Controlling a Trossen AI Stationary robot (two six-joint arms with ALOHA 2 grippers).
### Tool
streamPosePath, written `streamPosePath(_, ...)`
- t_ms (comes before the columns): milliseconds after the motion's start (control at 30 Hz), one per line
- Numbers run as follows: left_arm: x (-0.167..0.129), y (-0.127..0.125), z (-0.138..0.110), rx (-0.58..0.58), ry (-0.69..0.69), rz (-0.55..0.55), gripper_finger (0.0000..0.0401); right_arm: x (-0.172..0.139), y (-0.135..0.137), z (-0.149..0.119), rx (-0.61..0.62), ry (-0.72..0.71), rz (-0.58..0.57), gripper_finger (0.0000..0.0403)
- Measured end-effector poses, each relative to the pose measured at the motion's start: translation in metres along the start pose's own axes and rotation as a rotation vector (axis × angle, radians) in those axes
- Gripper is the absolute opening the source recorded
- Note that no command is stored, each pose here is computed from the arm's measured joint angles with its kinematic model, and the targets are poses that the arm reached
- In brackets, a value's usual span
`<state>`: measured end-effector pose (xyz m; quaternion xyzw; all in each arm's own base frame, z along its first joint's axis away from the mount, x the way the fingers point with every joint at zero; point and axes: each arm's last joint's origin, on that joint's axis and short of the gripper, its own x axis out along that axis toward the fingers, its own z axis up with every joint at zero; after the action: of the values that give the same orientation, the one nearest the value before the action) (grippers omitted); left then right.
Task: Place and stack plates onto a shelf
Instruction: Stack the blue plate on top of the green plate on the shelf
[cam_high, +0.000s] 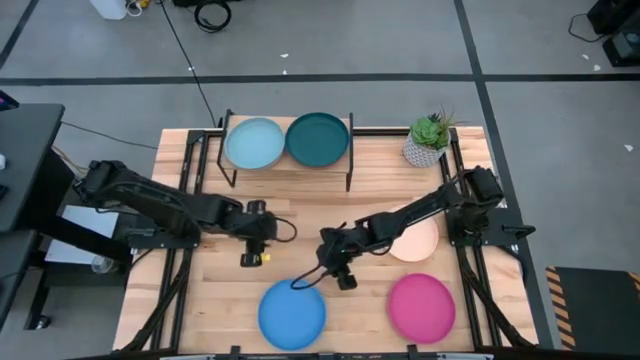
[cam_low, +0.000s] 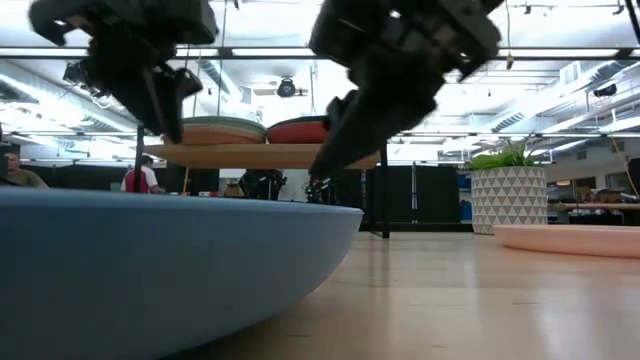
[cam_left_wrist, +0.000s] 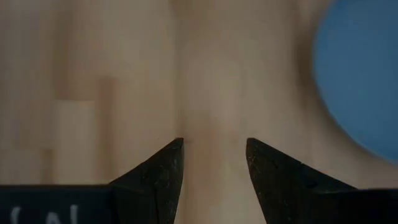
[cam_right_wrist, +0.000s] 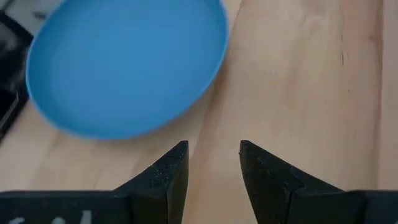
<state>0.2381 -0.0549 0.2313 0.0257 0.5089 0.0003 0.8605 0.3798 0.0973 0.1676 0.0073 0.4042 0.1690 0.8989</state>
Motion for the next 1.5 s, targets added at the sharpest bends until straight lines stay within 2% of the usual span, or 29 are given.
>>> streamPosePath(133,-0.014,0.005,-0.013,-0.033,-0.062,0.093,0.0181,0.008,-0.005,0.01,0.099,-0.014,0.001,0.015)
streamPosePath(200,-0.018,0.007,-0.021,-0.053,-0.084,0.102,0.0181,0.012,-0.007,0.016,0.155,-0.025,0.004,0.015)
streamPosePath(300,-0.024,0.008,-0.031,-0.075,-0.112,0.098,0.0181,0.018,-0.006,0.018,0.172,0.011,0.041,0.015)
streamPosePath(433,-0.033,0.012,-0.039,-0.116,-0.157,0.102,0.0181,0.025,-0.004,0.027,0.175,0.021,0.102,0.015)
streamPosePath(733,-0.048,0.015,-0.046,-0.16,-0.2,0.094,0.0181,0.051,0.0,0.043,0.135,0.092,0.122,0.0151)
streamPosePath(833,-0.049,0.016,-0.045,-0.181,-0.21,0.09,0.0181,0.056,-0.002,0.041,0.125,0.148,0.113,0.0152)
streamPosePath(1067,-0.049,0.015,-0.047,-0.183,-0.205,0.09,0.0181,0.06,-0.003,0.038,0.085,0.164,0.077,0.0152)
streamPosePath(1267,-0.049,0.015,-0.047,-0.184,-0.204,0.091,0.0181,0.069,-0.004,0.032,0.084,0.188,0.11,0.015)
streamPosePath(1367,-0.049,0.015,-0.046,-0.184,-0.206,0.091,0.0181,0.068,-0.004,0.033,0.081,0.18,0.09,0.0141)
streamPosePath(1500,-0.049,0.015,-0.046,-0.196,-0.205,0.09,0.0181,0.068,-0.005,0.033,0.079,0.178,0.061,0.0111)
